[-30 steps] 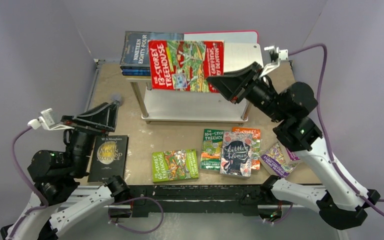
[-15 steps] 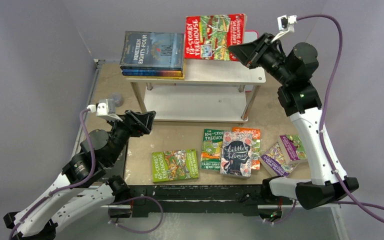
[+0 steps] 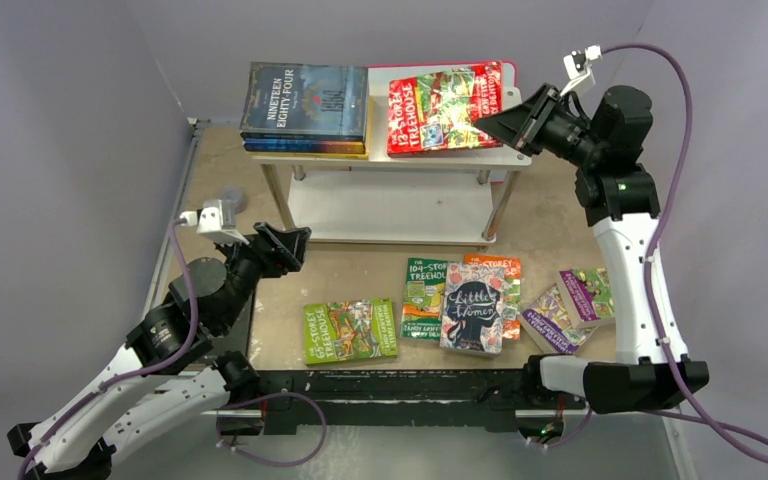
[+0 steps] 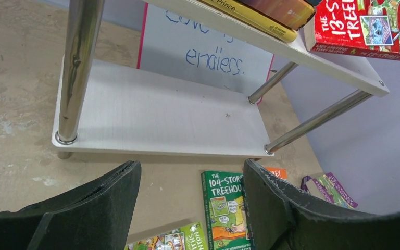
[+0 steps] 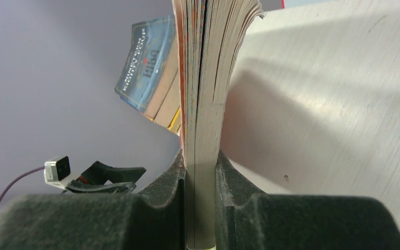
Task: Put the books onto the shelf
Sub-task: Place the book on the shelf.
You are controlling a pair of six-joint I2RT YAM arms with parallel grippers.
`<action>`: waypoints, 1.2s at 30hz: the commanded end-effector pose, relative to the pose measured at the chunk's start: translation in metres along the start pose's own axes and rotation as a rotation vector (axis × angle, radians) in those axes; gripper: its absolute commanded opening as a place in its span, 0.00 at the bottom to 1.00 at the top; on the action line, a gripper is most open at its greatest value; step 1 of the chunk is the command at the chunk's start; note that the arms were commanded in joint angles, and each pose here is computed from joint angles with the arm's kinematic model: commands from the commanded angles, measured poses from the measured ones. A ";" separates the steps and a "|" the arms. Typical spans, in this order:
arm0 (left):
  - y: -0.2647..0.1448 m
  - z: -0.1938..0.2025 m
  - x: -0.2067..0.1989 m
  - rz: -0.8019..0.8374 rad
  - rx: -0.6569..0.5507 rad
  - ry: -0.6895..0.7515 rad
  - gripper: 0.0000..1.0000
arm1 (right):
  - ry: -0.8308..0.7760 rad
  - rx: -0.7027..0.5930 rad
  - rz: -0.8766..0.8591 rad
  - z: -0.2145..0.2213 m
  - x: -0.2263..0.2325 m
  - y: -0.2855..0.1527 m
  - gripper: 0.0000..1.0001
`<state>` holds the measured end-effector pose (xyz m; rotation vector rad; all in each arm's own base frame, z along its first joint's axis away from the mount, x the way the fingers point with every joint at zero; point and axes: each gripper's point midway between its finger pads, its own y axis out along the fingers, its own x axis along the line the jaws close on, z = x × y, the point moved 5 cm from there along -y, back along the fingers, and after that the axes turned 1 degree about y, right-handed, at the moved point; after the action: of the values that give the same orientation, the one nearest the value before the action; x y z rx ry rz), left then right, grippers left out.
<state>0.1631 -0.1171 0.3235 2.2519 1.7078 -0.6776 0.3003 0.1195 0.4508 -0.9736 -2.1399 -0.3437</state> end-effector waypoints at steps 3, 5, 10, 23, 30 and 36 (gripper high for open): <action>0.004 -0.001 -0.005 0.003 0.004 -0.019 0.71 | 0.031 0.083 -0.103 -0.002 0.016 -0.001 0.13; 0.006 0.003 -0.006 0.002 0.021 -0.016 0.71 | 0.045 0.098 -0.101 0.000 0.012 0.002 0.18; 0.012 0.011 -0.006 -0.012 0.048 -0.005 0.71 | 0.049 0.110 -0.105 0.002 0.009 0.004 0.32; 0.014 0.006 -0.015 0.027 0.047 -0.004 0.70 | -0.070 -0.013 0.113 -0.018 -0.015 0.005 0.67; 0.011 -0.012 -0.040 0.161 0.042 0.044 0.70 | -0.191 -0.055 0.304 -0.025 -0.037 -0.006 0.72; 0.013 -0.045 -0.095 0.410 0.023 0.109 0.67 | -0.205 -0.021 0.283 -0.014 -0.044 -0.004 0.69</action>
<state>0.1696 -0.1612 0.3424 2.5137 1.5164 -0.6756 0.3331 0.0893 0.4181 -1.3157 -2.0604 -0.1301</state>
